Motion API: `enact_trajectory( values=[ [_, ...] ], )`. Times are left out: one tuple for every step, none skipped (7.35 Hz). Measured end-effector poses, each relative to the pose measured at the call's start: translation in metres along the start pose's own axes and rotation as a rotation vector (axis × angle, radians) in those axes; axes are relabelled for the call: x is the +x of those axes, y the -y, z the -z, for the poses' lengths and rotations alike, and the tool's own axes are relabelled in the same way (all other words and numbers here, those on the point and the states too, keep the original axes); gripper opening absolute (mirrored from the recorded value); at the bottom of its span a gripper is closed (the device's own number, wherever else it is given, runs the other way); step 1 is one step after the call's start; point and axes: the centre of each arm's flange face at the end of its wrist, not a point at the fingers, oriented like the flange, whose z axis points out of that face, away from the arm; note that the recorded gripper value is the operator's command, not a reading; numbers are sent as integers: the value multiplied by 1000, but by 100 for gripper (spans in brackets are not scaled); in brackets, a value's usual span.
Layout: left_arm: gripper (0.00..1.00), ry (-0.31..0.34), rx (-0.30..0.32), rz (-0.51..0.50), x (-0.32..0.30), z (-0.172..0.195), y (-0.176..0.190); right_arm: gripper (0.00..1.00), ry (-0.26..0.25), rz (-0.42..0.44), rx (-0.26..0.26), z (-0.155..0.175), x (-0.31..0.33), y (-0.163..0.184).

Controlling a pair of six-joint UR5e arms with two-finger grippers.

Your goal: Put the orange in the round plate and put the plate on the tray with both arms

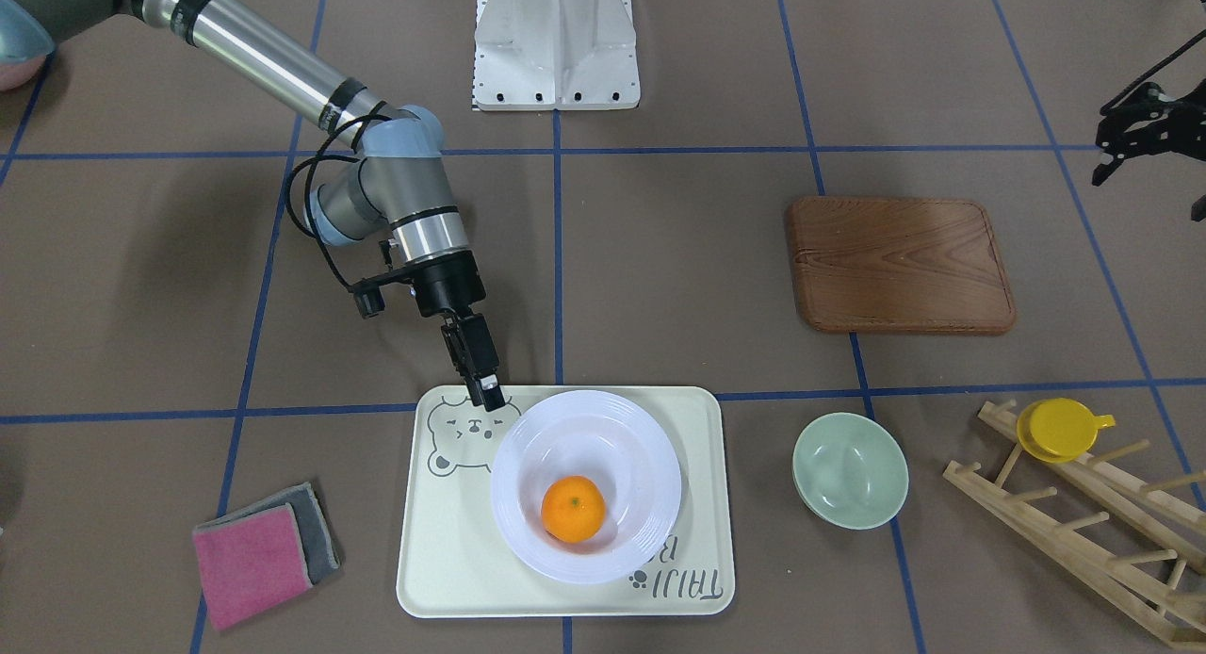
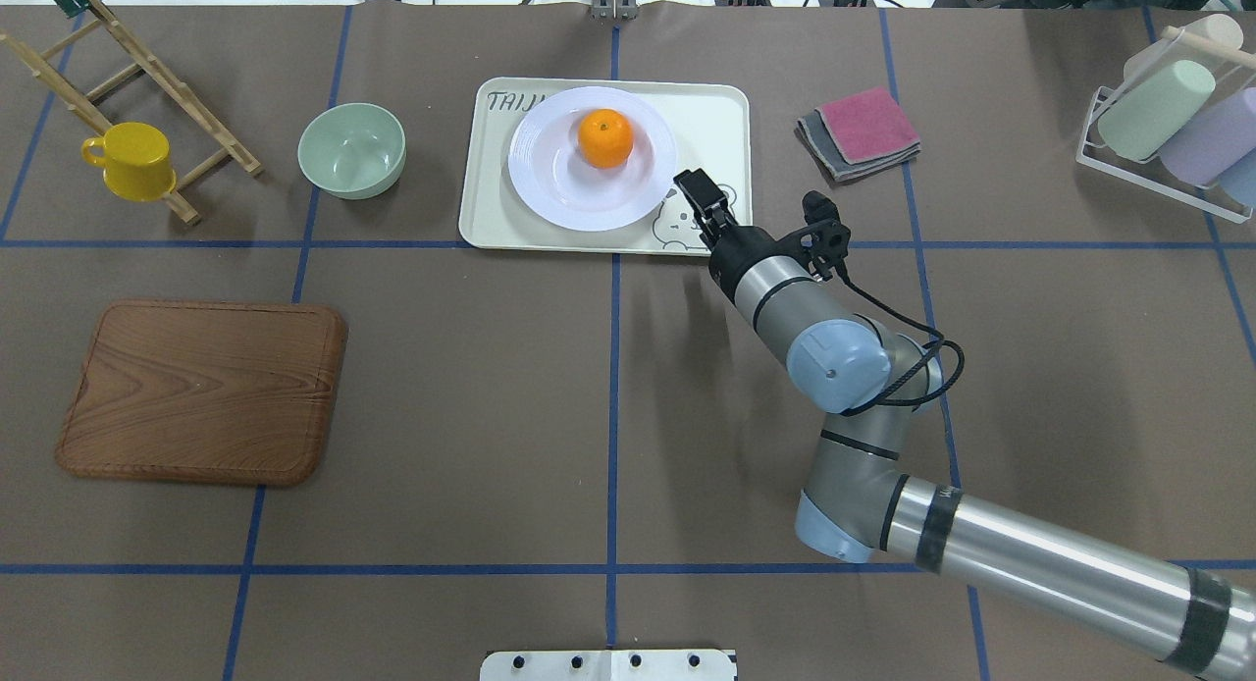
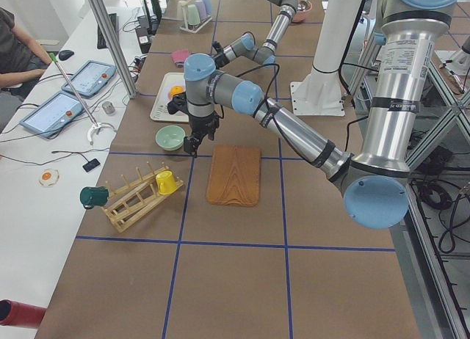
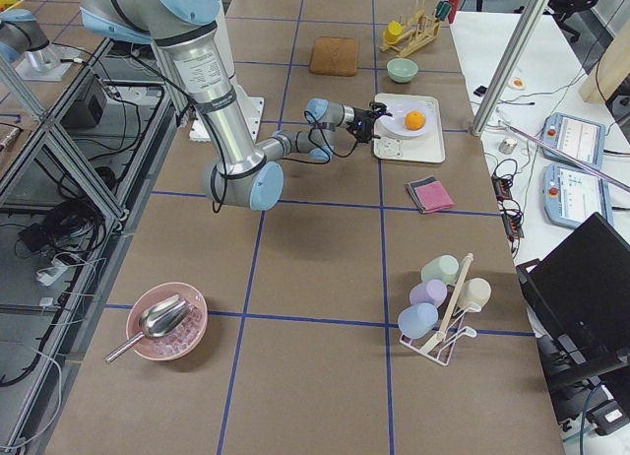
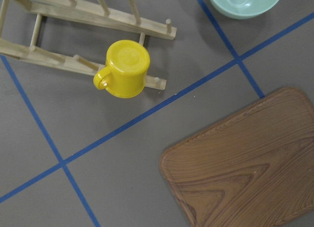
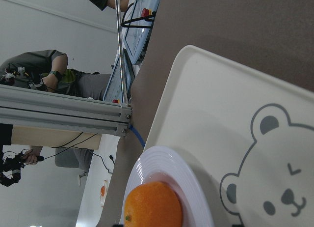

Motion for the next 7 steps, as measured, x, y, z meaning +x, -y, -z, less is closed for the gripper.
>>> enact_trajectory(
  values=[
    [100, -1, -17, -7, -18, -6, -16, 100, -35, 182, -89, 23, 15, 27],
    [100, -2, -28, -19, -33, -10, -25, 100, -89, 344, -178, 43, 36, 77],
    [100, -1, -29, -25, -41, -10, -30, 100, -150, 499, -278, 60, 47, 157],
    [100, 1, -27, -26, -45, -7, -32, 100, -210, 631, -366, 81, 47, 247],
    [100, 2, -25, -27, -45, -5, -34, 100, -267, 750, -444, 105, 40, 328],
    [100, 3, -25, -29, -45, -5, -34, 100, -304, 856, -511, 130, 35, 390],
    [100, 7, -26, -31, -46, -5, -32, 100, -327, 952, -559, 155, 40, 438]
  ],
)
